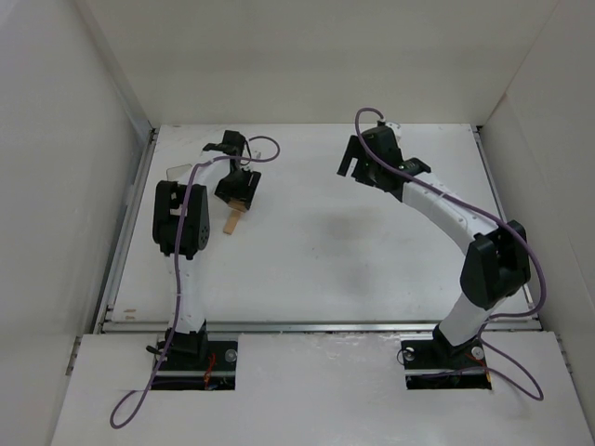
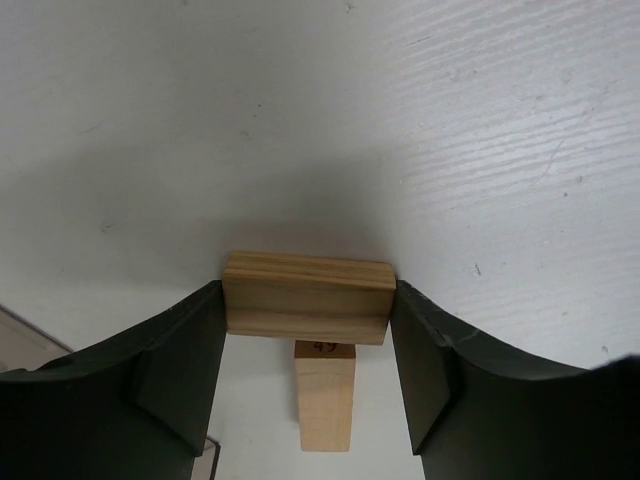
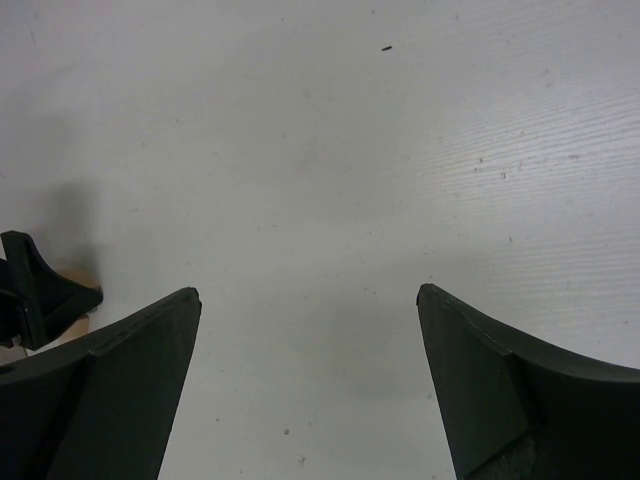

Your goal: Build the wood block tower

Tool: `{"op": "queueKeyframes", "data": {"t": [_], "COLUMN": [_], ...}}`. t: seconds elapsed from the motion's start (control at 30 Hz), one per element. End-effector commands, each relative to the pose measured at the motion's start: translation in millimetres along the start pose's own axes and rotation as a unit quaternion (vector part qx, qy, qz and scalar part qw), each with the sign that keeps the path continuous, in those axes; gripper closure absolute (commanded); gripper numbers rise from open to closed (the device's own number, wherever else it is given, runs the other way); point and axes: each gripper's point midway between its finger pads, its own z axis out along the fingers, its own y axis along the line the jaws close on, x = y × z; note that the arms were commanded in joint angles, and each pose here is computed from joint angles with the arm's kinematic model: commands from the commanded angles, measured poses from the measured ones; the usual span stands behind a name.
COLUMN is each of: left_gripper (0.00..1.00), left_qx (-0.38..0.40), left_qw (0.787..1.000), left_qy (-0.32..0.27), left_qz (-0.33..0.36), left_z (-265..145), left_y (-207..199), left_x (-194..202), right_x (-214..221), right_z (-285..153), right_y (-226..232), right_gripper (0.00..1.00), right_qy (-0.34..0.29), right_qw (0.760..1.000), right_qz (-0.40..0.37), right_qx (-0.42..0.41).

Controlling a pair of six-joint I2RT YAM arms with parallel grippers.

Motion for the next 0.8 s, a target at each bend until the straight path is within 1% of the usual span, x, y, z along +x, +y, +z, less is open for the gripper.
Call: {"op": "queueKeyframes", "data": {"t": [0.0,0.03,0.07,0.17,0.2,0.23,0.27,0.3,0.33,0.4,0.43,0.47,0.5,0.53,0.6,0.63,0.67,0.73,0.77], "left_gripper": [0.79,0.81,0.82,0.82,0.82,0.82,0.79,0.74,0.69,0.60,0.43,0.30,0.12,0.00,0.00,0.00,0.00,0.00,0.00], "left_qx": [0.055,0.064,0.081,0.101,0.108,0.112,0.115,0.125,0.136,0.156,0.163,0.164,0.164,0.160,0.151,0.126,0.107,0.066,0.028], "left_qw": [0.998,0.997,0.994,0.987,0.982,0.980,0.978,0.974,0.972,0.967,0.963,0.960,0.960,0.959,0.962,0.966,0.972,0.983,0.989], "left_qy": [0.006,0.004,-0.008,-0.008,-0.008,-0.008,-0.004,-0.002,-0.002,-0.001,0.003,0.002,0.002,-0.010,-0.026,-0.044,-0.046,-0.050,-0.051], "left_qz": [0.034,0.048,0.071,0.122,0.153,0.164,0.173,0.188,0.194,0.204,0.216,0.225,0.225,0.232,0.226,0.220,0.206,0.161,0.139], "left_z": [0.1,0.1,-6.2,-7.0,-7.6,-4.1,0.5,2.5,4.0,4.1,6.8,4.3,4.2,-6.1,-19.2,-30.6,-34.1,-40.7,-44.1], "left_y": [-27.4,-34.9,-53.5,-88.2,-110.4,-121.0,-130.2,-146.7,-156.3,-173.1,-182.4,-186.4,-186.5,-190.6,-188.6,-181.1,-170.5,-142.9,-116.2], "left_x": [-1.0,-1.7,-8.6,-8.1,-6.3,-5.8,-5.2,-3.2,-2.6,-3.4,0.8,0.1,0.1,-4.2,-11.3,-19.0,-20.6,-27.1,-28.2], "right_x": [-21.7,-21.7,-24.3,-26.8,-29.5,-27.9,-30.0,-34.2,-33.4,-37.1,-39.6,-39.3,-42.8,-39.4,-41.0,-41.0,-41.0,-41.0,-42.2], "right_z": [-16.7,-16.7,-19.9,-20.8,-23.9,-21.7,-23.1,-28.4,-25.6,-33.3,-34.4,-35.0,-39.7,-38.4,-40.1,-40.1,-40.1,-40.1,-39.9], "right_y": [-2.9,-2.9,-2.0,-8.0,-11.4,-17.4,-25.7,-23.7,-32.3,-41.2,-47.6,-53.8,-52.6,-54.6,-59.7,-59.7,-59.7,-59.7,-56.6], "right_gripper": [0.05,0.05,0.05,0.05,0.05,0.05,0.05,0.05,0.05,0.05,0.05,0.04,0.04,0.04,0.04,0.04,0.04,0.04,0.04], "right_qy": [-0.034,-0.034,-0.038,-0.042,-0.048,-0.045,-0.048,-0.054,-0.053,-0.062,-0.067,-0.067,-0.072,-0.069,-0.071,-0.071,-0.071,-0.071,-0.072], "right_qw": [0.999,0.999,0.999,0.999,0.998,0.998,0.998,0.997,0.997,0.996,0.994,0.994,0.994,0.994,0.993,0.993,0.993,0.993,0.994], "right_qz": [0.016,0.016,0.017,0.020,0.024,0.025,0.035,0.043,0.046,0.057,0.064,0.067,0.069,0.067,0.071,0.071,0.071,0.071,0.072], "right_qx": [0.001,0.001,-0.001,0.006,0.014,0.021,0.032,0.028,0.037,0.043,0.050,0.056,0.052,0.054,0.058,0.058,0.058,0.058,0.050]}}
